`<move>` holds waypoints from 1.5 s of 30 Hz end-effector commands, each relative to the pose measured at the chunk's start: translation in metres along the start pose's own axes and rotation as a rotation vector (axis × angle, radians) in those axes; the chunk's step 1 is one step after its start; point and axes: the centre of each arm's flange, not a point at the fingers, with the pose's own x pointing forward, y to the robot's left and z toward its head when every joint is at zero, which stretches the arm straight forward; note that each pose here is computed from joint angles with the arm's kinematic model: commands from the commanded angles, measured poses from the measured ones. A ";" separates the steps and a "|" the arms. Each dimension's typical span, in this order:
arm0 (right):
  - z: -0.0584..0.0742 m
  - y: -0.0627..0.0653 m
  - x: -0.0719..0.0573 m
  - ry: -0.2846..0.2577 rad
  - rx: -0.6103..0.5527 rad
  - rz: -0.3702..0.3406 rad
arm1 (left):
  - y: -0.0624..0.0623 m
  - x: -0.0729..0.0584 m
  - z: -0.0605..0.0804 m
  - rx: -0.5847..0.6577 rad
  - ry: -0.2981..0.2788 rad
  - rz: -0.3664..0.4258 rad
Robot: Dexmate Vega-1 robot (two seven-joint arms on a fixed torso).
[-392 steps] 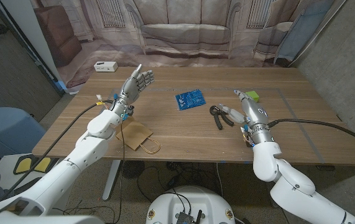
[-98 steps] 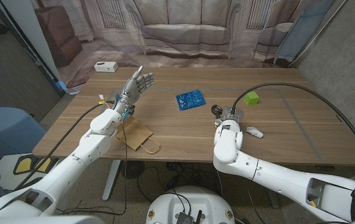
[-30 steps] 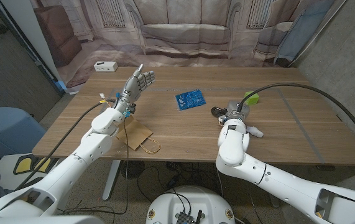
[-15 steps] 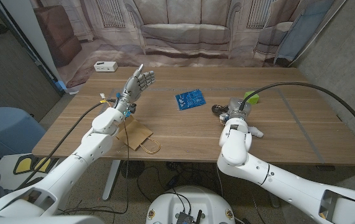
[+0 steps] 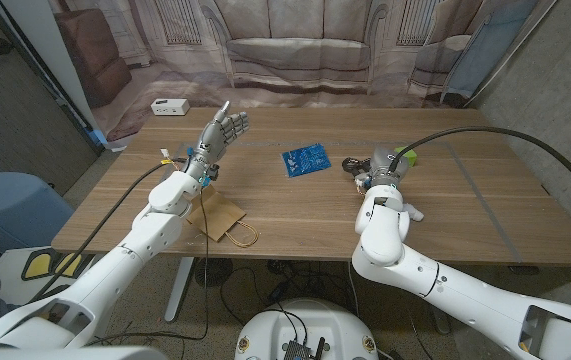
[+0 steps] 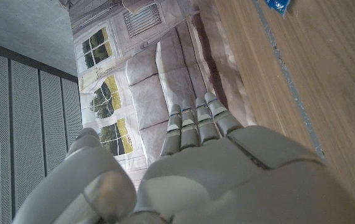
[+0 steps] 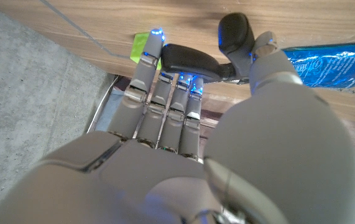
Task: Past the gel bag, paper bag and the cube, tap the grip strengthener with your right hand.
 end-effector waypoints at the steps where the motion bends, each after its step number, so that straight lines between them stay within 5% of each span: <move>1: -0.002 -0.009 0.000 -0.006 0.040 -0.046 | 0.001 0.005 0.002 0.010 -0.007 0.003; 45: -0.003 -0.014 0.004 -0.034 0.104 -0.059 | -0.004 0.015 0.004 0.033 0.004 -0.005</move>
